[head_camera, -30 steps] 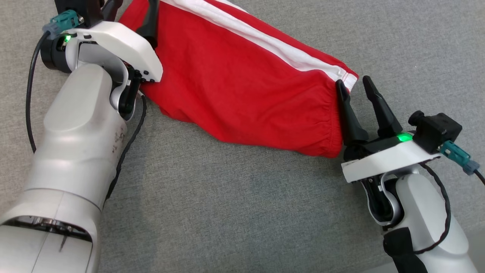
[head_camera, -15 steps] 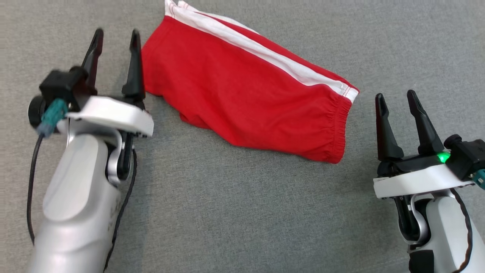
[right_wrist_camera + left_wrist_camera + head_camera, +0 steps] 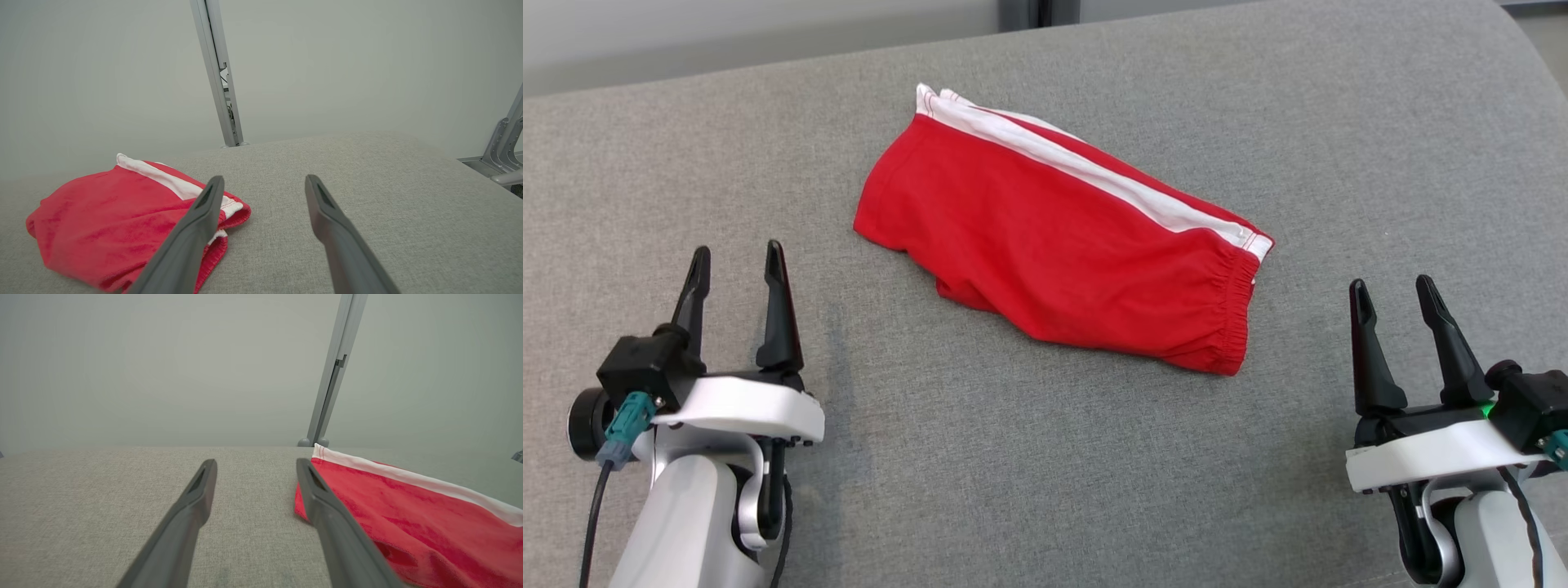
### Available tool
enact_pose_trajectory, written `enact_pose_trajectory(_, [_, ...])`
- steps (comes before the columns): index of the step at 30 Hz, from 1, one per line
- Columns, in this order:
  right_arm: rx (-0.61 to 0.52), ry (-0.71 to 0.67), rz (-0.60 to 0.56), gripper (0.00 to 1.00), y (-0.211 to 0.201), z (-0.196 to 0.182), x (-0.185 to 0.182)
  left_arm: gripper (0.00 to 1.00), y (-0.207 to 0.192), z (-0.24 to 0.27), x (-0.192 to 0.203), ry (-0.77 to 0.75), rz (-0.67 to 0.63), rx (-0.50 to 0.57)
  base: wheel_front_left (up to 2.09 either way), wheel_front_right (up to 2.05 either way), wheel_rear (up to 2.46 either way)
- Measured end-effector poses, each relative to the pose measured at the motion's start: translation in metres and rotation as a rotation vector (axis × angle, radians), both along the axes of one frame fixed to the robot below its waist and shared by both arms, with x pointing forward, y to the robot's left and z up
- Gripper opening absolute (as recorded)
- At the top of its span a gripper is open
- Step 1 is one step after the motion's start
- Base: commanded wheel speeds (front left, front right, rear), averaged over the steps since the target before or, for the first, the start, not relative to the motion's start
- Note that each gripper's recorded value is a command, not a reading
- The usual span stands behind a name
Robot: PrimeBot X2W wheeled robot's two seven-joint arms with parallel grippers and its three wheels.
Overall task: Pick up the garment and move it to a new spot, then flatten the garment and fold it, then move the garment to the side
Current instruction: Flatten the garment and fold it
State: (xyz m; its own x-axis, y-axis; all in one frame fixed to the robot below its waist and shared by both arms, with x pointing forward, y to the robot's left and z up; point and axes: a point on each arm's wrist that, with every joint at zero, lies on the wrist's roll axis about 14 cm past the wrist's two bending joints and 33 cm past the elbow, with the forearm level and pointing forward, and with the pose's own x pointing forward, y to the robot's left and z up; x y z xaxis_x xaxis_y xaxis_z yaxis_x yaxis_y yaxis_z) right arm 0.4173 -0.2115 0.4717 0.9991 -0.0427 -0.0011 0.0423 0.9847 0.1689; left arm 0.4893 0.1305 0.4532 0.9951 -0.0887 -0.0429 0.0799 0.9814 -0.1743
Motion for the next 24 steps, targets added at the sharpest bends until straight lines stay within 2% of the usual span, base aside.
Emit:
enact_pose_trajectory(6, [0.003,-0.007,-0.001,1.00,0.000,0.003,-0.005,1.00,0.002,-0.001,-0.011,0.021,-0.009,0.017,0.00,0.00,0.00])
enact_pose_trajectory(18, [0.010,0.009,-0.002,1.00,0.000,-0.001,-0.004,1.00,-0.002,-0.002,-0.010,0.033,-0.031,0.032,0.00,0.00,0.00])
enact_pose_trajectory(24, [0.006,0.028,-0.004,1.00,-0.001,-0.008,0.001,1.00,-0.023,0.021,0.018,-0.043,-0.099,0.032,0.00,0.00,0.00])
